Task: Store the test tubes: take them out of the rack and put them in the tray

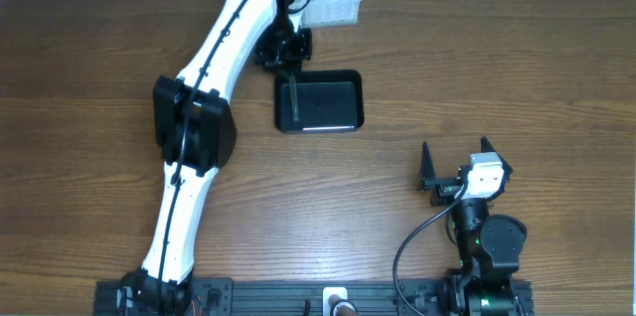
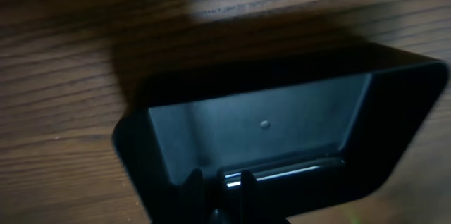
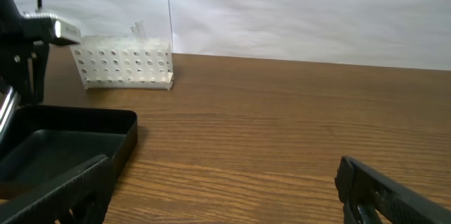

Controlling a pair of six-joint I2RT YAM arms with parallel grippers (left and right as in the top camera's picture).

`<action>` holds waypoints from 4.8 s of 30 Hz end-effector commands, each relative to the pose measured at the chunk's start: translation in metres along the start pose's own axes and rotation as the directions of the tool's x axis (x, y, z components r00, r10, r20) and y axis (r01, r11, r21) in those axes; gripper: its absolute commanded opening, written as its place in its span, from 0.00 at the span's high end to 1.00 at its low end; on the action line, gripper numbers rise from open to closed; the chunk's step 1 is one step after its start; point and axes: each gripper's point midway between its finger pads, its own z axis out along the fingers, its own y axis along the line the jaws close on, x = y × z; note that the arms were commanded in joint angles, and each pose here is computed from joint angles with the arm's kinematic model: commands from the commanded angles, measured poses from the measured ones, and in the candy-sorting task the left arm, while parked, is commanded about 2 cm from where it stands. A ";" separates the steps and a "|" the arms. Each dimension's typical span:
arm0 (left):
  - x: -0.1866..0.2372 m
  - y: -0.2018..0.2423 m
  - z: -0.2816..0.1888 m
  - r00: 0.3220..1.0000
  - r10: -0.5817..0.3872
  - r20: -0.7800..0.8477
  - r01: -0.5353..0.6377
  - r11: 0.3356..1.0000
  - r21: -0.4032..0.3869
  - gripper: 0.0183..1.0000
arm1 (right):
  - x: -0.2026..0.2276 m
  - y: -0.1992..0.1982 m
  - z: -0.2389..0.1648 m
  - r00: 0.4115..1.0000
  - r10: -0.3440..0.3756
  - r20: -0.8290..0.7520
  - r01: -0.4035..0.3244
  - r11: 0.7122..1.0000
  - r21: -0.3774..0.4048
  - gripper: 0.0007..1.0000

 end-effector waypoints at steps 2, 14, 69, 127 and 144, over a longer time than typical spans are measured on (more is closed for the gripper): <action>0.004 -0.003 0.023 0.998 -0.016 -0.058 0.016 1.000 0.000 0.97 | 0.002 0.001 0.000 1.000 0.003 0.001 -0.003 1.000 -0.009 0.01; 0.001 0.002 0.046 0.995 -0.024 -0.092 0.023 1.000 -0.014 0.96 | 0.002 0.001 0.000 1.000 0.003 0.001 -0.003 1.000 -0.009 0.01; 0.113 0.080 -0.231 0.381 -0.038 0.924 0.007 0.999 0.038 0.00 | 0.002 0.001 0.000 1.000 0.003 0.001 -0.003 1.000 -0.009 0.01; 0.194 0.197 -0.108 -0.091 0.180 0.980 0.086 0.981 -0.172 0.00 | 0.002 0.001 0.000 1.000 0.003 0.001 -0.003 1.000 -0.009 0.01; 0.194 0.197 -0.108 -0.090 0.180 0.980 0.086 0.981 -0.172 0.00 | 0.002 0.001 0.000 1.000 0.003 0.001 -0.003 1.000 -0.009 0.01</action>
